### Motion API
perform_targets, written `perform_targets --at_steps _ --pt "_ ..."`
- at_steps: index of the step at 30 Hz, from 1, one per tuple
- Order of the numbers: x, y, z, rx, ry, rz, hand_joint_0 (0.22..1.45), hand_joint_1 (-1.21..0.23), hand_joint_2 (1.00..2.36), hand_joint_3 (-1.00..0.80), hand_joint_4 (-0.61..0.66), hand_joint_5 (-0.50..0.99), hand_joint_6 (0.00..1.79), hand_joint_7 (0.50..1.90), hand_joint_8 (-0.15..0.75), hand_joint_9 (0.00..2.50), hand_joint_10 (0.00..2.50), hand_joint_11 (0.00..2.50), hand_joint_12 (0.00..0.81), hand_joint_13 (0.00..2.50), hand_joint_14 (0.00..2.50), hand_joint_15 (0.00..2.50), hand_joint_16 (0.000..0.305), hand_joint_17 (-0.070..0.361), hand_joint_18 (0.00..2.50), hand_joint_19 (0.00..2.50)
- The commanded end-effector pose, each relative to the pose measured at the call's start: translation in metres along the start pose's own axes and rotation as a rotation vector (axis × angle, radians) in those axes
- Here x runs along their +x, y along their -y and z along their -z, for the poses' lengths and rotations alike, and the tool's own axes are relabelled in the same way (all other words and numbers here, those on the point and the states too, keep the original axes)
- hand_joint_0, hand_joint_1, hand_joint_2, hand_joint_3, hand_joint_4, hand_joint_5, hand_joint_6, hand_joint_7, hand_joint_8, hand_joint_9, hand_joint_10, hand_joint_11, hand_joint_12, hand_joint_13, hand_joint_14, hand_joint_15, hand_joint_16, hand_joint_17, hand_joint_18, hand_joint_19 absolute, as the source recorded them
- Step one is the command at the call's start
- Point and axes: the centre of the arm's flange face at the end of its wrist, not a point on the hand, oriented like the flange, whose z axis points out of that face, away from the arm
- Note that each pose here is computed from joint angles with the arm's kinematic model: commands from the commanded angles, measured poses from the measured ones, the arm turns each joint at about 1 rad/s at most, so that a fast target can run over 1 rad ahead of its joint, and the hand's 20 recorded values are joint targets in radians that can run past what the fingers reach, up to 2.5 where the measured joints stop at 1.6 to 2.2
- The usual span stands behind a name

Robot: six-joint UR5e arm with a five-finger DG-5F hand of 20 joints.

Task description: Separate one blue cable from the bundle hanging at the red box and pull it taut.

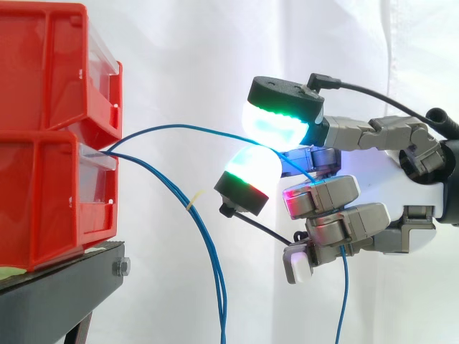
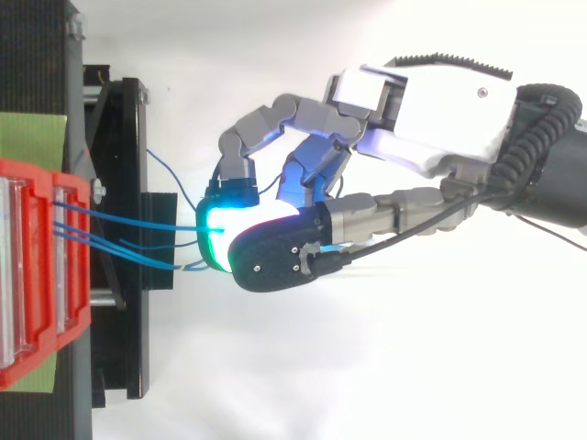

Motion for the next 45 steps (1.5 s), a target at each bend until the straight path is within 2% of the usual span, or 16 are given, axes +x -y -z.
perform_targets --at_steps 1,3,12,45 --pt "0.0000 -0.0001 -0.0001 0.000 0.000 0.001 0.60 -0.65 1.03 -0.09 0.00 -0.16 0.91 1.14 0.255 1.06 0.72 1.52 0.309 1.31 0.46 1.55 0.046 0.104 0.82 0.80" --pt "-0.0002 -0.0001 -0.0001 0.000 0.001 0.001 0.60 -0.67 1.03 -0.06 0.00 -0.16 0.91 1.17 0.249 1.06 0.71 1.53 0.306 1.31 0.46 1.55 0.046 0.104 0.83 0.80" --pt "0.0015 -0.0003 0.0001 -0.001 -0.006 0.001 0.63 -0.70 1.03 -0.08 -0.05 -0.17 0.92 1.11 0.245 1.06 0.71 1.54 0.307 1.31 0.44 1.55 0.046 0.104 0.82 0.80" --pt "0.0010 0.0003 0.0006 0.005 -0.002 0.004 0.64 -0.70 1.03 -0.09 -0.02 -0.17 0.93 1.10 0.247 1.02 0.70 1.53 0.311 1.30 0.33 1.59 0.046 0.104 0.80 0.78"
